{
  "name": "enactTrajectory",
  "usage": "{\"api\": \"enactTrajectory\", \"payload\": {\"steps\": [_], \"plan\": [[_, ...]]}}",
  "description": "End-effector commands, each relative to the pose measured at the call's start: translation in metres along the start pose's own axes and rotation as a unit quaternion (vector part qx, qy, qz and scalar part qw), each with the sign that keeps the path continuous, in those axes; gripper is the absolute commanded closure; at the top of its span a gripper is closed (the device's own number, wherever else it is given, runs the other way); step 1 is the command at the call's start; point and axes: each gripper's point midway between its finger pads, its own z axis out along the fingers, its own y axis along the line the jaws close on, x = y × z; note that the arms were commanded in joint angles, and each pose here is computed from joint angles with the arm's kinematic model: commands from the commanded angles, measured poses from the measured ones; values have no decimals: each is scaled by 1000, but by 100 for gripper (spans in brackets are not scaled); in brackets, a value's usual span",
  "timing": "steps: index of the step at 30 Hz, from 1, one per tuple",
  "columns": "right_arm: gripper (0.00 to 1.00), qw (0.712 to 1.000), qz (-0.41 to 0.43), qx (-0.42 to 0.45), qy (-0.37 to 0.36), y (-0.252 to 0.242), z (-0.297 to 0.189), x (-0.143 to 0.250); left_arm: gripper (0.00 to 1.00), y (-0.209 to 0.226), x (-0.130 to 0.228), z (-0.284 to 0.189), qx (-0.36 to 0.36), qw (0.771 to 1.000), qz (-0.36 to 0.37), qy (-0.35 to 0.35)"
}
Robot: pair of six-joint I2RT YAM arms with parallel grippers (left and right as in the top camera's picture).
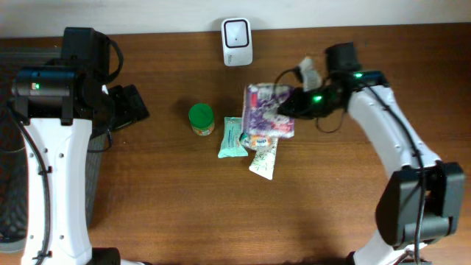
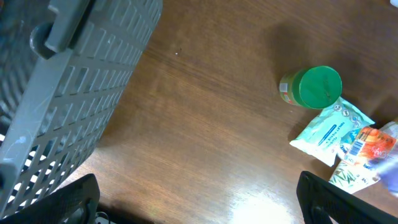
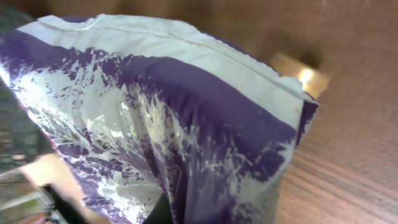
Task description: Scan the item barcode
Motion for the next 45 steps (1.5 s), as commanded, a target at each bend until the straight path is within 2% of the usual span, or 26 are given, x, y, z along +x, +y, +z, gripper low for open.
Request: {"api": "enactTrajectory", "payload": {"steps": [1, 4, 9, 19, 23, 25, 42, 44, 45], "plan": [[96, 998, -16, 67, -12, 17, 3, -2, 1, 2, -1, -8, 5, 1000, -10, -11], [96, 993, -12, 118, -24, 29, 9, -3, 1, 2, -1, -8, 5, 1000, -10, -11], [96, 993, -47, 97, -37, 65, 4, -12, 1, 2, -1, -8, 5, 1000, -10, -11], [96, 994, -62, 62, -64, 81, 3, -27, 1, 2, -1, -8, 5, 1000, -10, -11], [96, 985, -136, 46, -101, 99, -9, -49, 1, 2, -1, -8, 5, 1000, -10, -11], [96, 983, -140, 43, -113, 103, -12, -55, 1, 2, -1, -8, 5, 1000, -10, -11], [96, 984, -135, 48, -103, 100, -11, -50, 1, 2, -1, -8, 5, 1000, -10, -11], [96, 984, -125, 77, -98, 89, -12, -48, 1, 2, -1, -8, 5, 1000, -10, -11], [96, 983, -100, 120, -100, 73, -15, -47, 1, 2, -1, -8, 5, 1000, -10, -11]]}}
